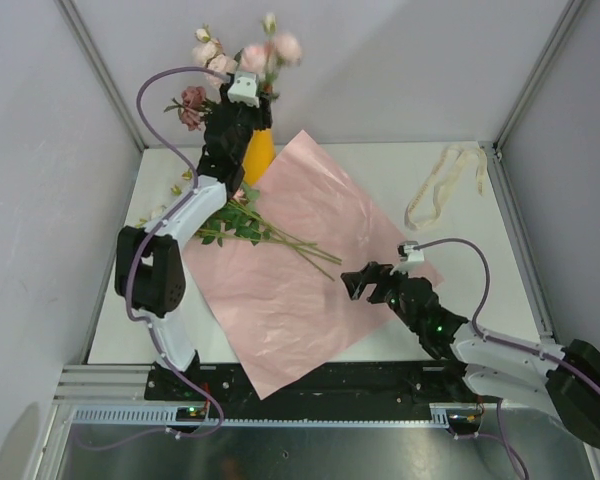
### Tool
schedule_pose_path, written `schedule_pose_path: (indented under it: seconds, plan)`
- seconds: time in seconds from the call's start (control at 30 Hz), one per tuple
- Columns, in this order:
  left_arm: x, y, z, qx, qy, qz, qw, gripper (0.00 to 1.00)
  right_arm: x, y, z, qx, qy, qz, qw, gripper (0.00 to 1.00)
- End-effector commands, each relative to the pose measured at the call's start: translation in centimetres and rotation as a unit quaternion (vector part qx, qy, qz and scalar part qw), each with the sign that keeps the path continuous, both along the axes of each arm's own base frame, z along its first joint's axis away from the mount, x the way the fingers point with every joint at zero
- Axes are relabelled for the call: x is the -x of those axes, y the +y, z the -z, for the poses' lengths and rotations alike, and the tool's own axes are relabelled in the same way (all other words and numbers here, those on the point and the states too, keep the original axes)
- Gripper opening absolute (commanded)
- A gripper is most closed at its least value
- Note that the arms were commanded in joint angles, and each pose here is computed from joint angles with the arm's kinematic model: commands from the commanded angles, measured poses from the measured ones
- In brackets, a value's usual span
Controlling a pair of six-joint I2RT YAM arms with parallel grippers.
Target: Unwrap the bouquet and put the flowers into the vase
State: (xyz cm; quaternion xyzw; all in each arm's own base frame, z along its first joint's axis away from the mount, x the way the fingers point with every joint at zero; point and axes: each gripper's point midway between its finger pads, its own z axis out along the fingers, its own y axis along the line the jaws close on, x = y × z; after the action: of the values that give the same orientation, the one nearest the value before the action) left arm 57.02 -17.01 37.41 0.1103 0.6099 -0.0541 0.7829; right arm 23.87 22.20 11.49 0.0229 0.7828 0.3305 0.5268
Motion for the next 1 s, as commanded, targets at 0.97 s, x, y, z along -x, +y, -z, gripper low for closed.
schedule_pose_path:
  seconds: [0.97]
  plan:
    - [32.4, 5.1, 6.5, 0.274, 0.187, 0.115, 0.936, 0.95, -3.9, 2.4, -3.1, 0.149, -0.023, -0.052, 0.987, 0.78]
